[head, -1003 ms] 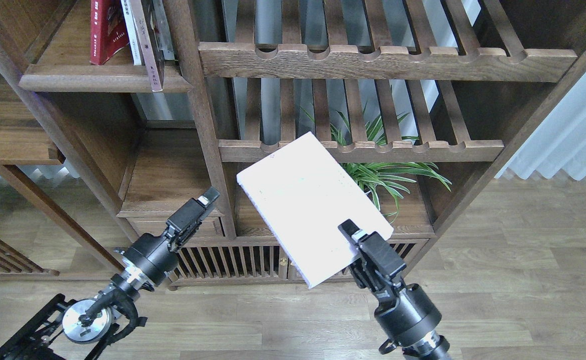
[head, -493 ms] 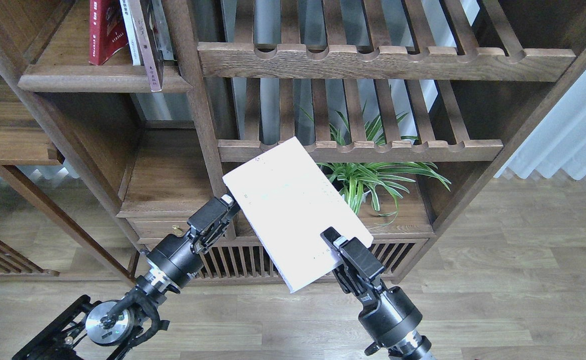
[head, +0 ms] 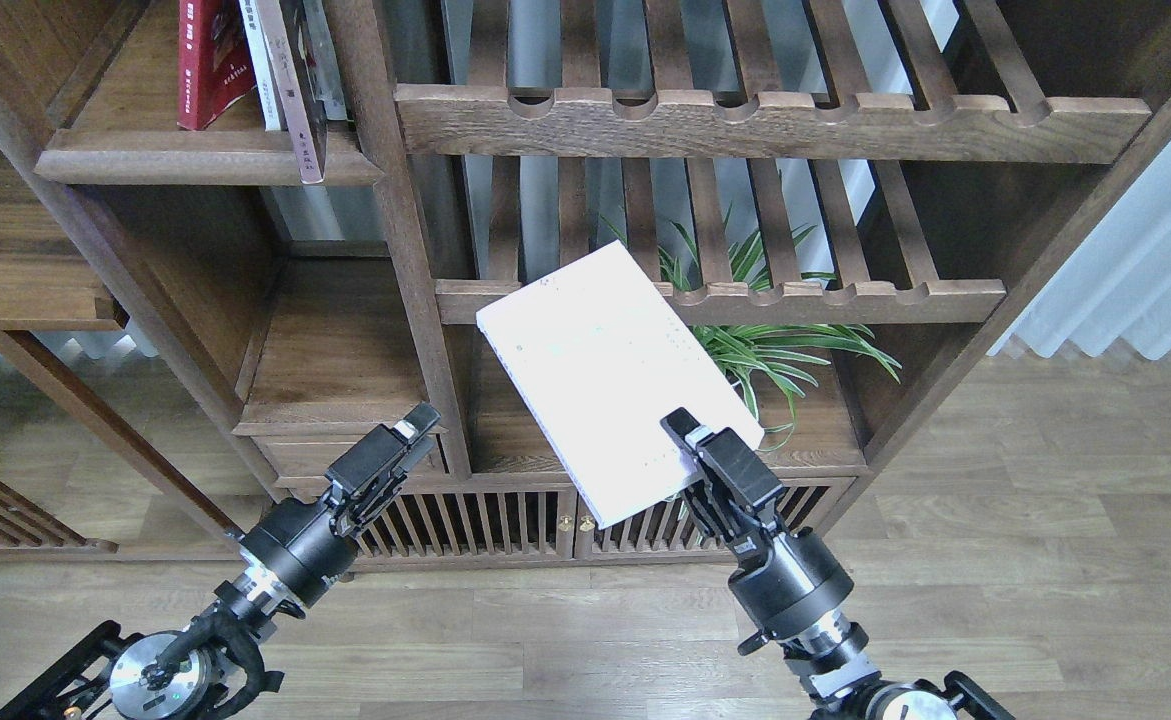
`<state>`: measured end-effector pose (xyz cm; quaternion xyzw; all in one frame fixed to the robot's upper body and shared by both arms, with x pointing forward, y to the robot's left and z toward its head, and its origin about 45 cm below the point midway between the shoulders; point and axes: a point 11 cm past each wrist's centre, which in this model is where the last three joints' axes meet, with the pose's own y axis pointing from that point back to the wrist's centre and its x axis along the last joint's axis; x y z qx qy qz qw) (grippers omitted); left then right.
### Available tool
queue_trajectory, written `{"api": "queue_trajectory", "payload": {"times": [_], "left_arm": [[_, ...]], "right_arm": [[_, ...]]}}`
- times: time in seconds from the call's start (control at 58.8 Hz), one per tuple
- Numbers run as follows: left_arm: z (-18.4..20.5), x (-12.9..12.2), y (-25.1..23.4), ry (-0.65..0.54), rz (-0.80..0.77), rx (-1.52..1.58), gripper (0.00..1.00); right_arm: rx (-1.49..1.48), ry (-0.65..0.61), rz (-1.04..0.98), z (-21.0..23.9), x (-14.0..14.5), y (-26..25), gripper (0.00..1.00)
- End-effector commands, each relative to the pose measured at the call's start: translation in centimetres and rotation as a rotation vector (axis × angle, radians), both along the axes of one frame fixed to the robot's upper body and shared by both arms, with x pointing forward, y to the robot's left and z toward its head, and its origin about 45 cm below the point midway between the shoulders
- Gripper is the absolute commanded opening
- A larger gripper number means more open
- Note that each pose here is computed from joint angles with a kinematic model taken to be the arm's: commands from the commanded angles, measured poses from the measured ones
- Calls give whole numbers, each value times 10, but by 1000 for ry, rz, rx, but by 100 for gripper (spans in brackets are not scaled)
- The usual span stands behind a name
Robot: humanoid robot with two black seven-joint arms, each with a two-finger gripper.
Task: Organize books on shelf
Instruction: 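Lower the white book and bring the left gripper to its edge, then grasp the white book with the left gripper and release the right gripper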
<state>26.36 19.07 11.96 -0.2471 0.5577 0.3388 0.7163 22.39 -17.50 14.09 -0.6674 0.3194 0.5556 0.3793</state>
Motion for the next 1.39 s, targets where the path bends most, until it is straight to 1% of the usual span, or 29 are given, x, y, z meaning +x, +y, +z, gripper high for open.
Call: {"api": "queue_trajectory", "payload": {"times": [0.0, 0.204, 0.323, 0.51, 0.646, 0.986, 1.02, 1.105, 1.19, 1.207, 1.241, 1.258, 1.292, 1.309, 1.326, 1.343, 1.377], "left_arm": [[8, 3, -4, -21, -6, -14, 65], [11, 7, -8, -32, -4, -28, 65], [13, 6, -19, -31, -13, -54, 65], [25, 14, -39, -60, -30, -102, 65], [29, 17, -45, -72, -40, -110, 64], [19, 7, -57, -43, -95, -91, 60], [19, 7, -57, -42, -97, -89, 58], [18, 7, -56, -41, -96, -87, 46], [18, 7, -56, -41, -99, -85, 40], [18, 7, -56, -41, -99, -86, 35], [18, 7, -56, -40, -99, -88, 30], [18, 7, -56, -40, -99, -88, 29], [18, 7, -56, -40, -99, -88, 21], [18, 7, -56, -40, -99, -88, 19], [18, 7, -56, -40, -99, -88, 14], [18, 7, -56, -42, -99, -88, 11], [18, 7, -56, -40, -97, -89, 7]], "right_arm": [[0, 24, -2, -9, 0, 3, 6], [18, 32, 19, -10, -4, 15, 5], [37, 38, 39, -10, -9, 26, 5], [75, 46, 82, -8, -18, 51, 5], [86, 46, 89, -7, -19, 57, 5], [85, 36, 93, -5, -16, 57, 6], [84, 37, 93, -5, -16, 57, 6], [84, 37, 93, -5, -16, 57, 6], [84, 37, 93, -5, -16, 57, 6], [85, 36, 93, -5, -16, 57, 6], [85, 36, 93, -5, -16, 57, 6], [85, 36, 93, -5, -16, 57, 6], [84, 37, 96, -5, -17, 58, 6], [84, 37, 96, -5, -17, 58, 6], [84, 38, 96, -6, -17, 57, 6], [82, 38, 94, -6, -17, 57, 6], [79, 39, 96, -6, -17, 56, 6]]}}
